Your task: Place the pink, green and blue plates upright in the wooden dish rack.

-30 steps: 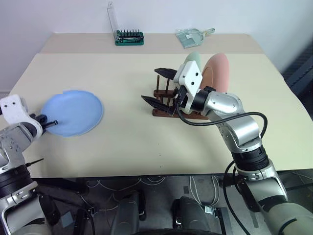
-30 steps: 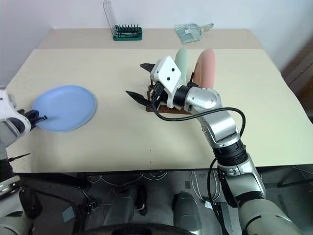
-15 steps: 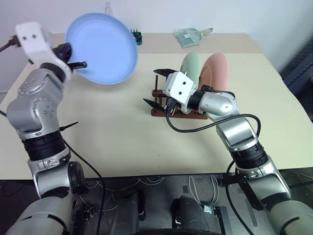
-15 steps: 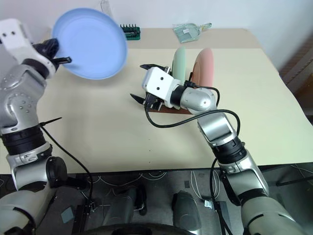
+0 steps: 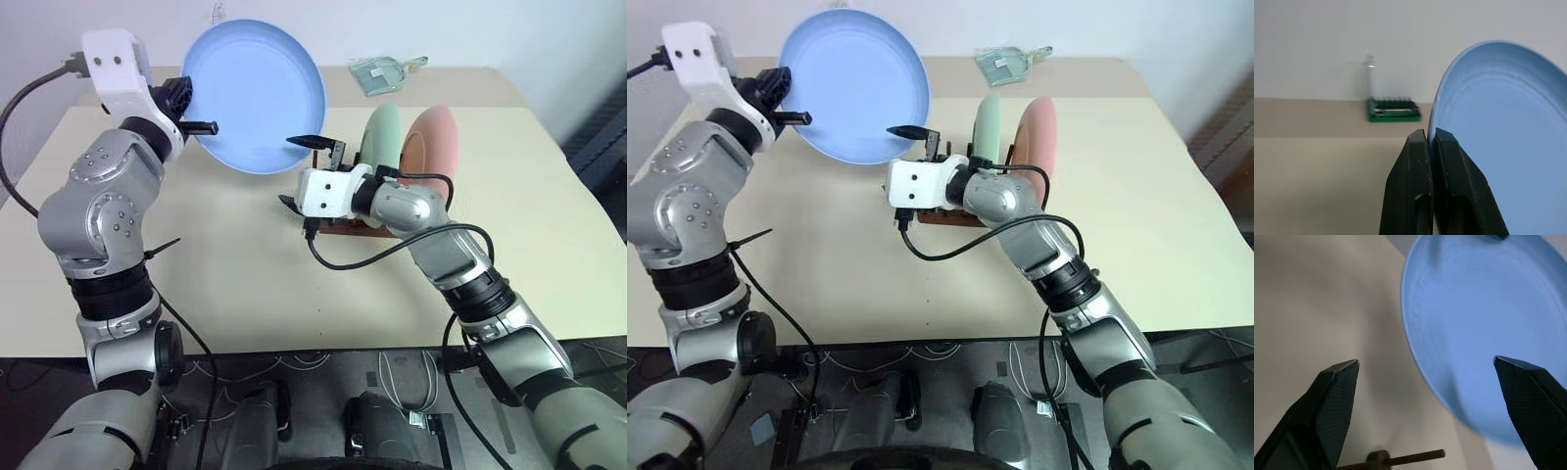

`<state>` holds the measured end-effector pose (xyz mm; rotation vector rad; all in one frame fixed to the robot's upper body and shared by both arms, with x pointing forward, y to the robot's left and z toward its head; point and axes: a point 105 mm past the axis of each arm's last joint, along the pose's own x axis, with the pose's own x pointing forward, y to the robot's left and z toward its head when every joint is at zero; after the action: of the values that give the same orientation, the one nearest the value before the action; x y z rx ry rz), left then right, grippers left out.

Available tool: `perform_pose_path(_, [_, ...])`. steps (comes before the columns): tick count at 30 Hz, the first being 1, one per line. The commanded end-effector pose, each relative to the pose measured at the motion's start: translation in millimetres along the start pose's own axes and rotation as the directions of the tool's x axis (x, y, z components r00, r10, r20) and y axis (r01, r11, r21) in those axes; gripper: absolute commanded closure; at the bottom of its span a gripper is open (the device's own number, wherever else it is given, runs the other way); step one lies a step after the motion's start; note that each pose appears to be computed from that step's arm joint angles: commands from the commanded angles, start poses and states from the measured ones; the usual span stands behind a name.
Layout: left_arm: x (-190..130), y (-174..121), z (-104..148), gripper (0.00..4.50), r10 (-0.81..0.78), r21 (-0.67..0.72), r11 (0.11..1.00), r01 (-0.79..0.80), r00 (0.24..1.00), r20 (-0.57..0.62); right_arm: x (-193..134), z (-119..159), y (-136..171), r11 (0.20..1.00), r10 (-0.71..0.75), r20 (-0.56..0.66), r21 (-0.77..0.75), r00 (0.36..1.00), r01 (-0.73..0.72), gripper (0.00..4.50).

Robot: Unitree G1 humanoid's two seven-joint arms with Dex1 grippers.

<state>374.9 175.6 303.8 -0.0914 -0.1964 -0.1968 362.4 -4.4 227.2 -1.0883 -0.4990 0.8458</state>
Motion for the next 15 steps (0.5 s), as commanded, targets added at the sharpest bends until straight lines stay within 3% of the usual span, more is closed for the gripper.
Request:
perform_pose_path(1, [-6.3, -9.8, 23.2, 4.43, -0.033, 0.037, 0.999, 0.031, 0.997, 0.074, 2.1, 10.0, -14.6, 0.997, -0.054, 0.033, -0.049, 0.998, 0.056, 0.0])
perform_pose_path(3, [-7.7, -15.5, 22.3, 4.43, -0.058, 0.03, 0.998, 0.056, 0.996, 0.071, 3.1, 9.6, -14.0, 0.997, -0.054, 0.034, -0.054, 0.998, 0.056, 0.0])
perform_pose_path(6, [-8.6, -20.2, 20.4, 4.5, -0.077, 0.018, 0.997, 0.076, 0.995, 0.062, 3.5, 8.5, -12.1, 0.997, -0.046, 0.033, -0.063, 0.998, 0.048, 0.72])
perform_pose_path(13, [-7.0, -18.2, 16.3, 4.5, -0.069, 0.004, 0.998, 0.069, 0.997, 0.038, 1.9, 10.1, -8.8, 0.998, -0.04, 0.043, -0.053, 0.998, 0.043, 4.15])
perform_pose_path(14, [-6.7, -18.1, 16.1, 4.5, -0.07, 0.002, 0.998, 0.07, 0.997, 0.038, 2.0, 10.0, -8.6, 0.998, -0.04, 0.043, -0.053, 0.998, 0.042, 4.47])
perform_pose_path(15, [-6.4, -18.2, 16.2, 4.5, -0.072, -0.004, 0.997, 0.072, 0.997, 0.038, 1.8, 9.9, -8.2, 0.998, -0.04, 0.043, -0.052, 0.998, 0.042, 4.47])
